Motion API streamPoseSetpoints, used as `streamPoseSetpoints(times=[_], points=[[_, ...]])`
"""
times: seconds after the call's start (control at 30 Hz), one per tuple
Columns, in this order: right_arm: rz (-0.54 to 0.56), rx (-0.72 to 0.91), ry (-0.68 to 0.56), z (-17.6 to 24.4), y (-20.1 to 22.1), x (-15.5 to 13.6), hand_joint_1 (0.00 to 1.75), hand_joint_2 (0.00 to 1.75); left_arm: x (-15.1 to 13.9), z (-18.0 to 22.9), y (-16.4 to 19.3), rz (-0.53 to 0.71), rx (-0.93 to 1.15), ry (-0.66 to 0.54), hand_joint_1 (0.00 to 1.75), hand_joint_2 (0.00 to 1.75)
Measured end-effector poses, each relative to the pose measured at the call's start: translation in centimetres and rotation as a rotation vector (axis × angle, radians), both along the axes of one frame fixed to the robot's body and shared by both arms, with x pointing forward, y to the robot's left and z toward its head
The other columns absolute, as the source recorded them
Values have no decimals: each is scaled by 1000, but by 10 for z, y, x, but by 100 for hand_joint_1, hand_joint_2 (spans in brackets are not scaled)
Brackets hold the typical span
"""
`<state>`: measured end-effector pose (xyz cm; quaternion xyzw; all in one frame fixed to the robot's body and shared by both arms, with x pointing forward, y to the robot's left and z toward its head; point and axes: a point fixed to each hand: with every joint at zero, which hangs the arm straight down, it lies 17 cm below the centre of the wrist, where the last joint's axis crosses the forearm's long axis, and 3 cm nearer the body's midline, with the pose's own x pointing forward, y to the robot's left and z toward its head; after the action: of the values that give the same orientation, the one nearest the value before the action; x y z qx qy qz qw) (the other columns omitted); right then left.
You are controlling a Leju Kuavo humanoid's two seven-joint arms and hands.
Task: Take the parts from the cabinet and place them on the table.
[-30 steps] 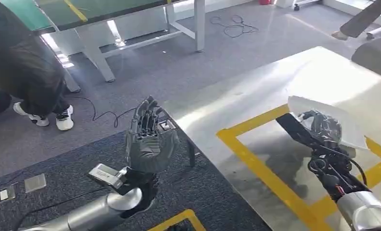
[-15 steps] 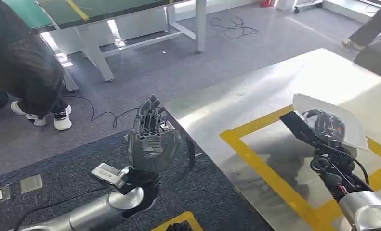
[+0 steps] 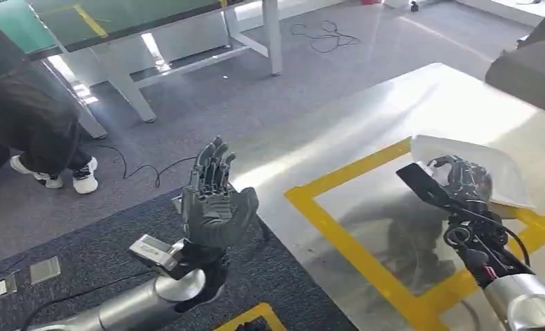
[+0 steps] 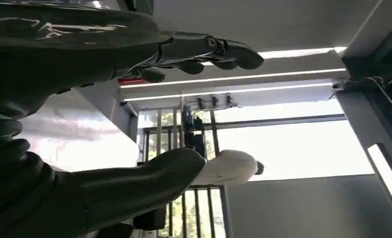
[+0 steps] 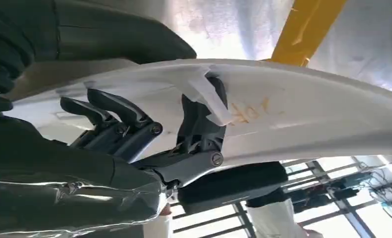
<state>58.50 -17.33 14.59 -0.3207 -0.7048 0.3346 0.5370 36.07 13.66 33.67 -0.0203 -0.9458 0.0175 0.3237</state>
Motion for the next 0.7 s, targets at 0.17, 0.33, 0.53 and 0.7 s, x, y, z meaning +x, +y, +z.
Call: streamPoseSetpoints(times=[0.17,0.33,0.53,0.7], points=[[-3,1,-1,1,0,0,175,175,0,0,0,0,0,0,0,175],[-4,1,-1,1,0,0,175,175,0,0,0,0,0,0,0,175],[-6,2,2,0,-1,0,175,175,0,0,0,0,0,0,0,175],[-9,2,4,0,-1,0,175,175,0,0,0,0,-1,1,0,175]])
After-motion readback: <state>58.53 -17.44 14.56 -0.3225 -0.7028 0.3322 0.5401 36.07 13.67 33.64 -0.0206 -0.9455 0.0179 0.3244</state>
